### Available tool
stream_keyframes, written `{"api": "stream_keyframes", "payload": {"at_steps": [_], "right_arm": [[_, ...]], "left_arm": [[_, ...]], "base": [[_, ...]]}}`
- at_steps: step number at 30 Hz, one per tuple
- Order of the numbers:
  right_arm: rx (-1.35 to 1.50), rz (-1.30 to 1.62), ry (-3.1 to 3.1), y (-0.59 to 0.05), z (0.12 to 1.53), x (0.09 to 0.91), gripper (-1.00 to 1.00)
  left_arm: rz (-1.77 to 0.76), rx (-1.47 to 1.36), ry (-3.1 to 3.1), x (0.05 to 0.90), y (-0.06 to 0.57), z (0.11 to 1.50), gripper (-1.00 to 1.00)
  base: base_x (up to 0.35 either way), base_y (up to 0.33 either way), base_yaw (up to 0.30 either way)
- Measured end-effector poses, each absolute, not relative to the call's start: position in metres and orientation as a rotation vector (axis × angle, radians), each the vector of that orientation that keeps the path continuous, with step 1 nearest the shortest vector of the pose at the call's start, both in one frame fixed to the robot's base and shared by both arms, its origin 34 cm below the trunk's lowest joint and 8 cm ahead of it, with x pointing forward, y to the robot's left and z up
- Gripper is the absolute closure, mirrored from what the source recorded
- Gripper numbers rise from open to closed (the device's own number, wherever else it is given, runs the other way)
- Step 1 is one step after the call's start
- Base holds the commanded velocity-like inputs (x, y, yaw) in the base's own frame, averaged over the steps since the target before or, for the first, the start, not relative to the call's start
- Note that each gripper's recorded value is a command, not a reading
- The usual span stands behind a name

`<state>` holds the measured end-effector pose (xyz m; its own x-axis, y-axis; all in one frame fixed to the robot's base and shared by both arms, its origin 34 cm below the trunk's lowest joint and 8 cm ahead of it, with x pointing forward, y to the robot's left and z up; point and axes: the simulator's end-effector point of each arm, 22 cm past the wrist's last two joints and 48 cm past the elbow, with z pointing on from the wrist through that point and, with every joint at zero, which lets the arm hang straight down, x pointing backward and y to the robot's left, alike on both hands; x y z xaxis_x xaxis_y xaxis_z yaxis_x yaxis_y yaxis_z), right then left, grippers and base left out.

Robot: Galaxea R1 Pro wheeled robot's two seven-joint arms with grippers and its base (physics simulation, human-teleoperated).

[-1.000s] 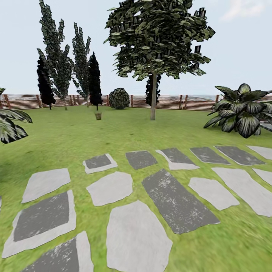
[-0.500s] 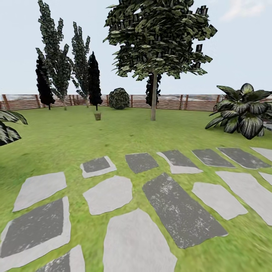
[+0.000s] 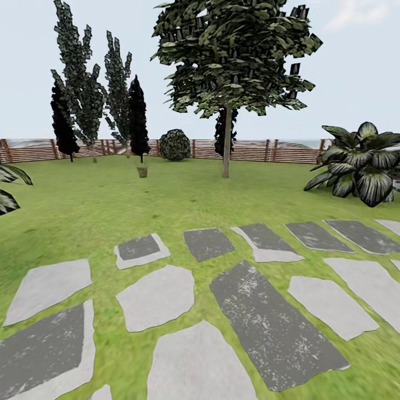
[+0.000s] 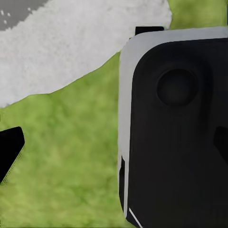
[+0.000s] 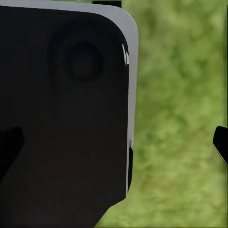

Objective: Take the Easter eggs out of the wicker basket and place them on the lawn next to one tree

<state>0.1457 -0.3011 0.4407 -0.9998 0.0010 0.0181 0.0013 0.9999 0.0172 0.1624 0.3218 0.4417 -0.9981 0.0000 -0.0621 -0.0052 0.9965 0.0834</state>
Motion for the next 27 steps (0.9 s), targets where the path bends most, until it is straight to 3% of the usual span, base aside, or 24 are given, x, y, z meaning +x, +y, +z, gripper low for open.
{"api": "stream_keyframes", "payload": {"at_steps": [27], "right_arm": [[-0.005,-0.027,-3.122,-0.301,0.4407,0.1455,-1.0]], "left_arm": [[0.129,-0.005,3.077,0.1624,0.3218,0.4417,-1.0]], "base": [[0.339,0.0,0.0]]}}
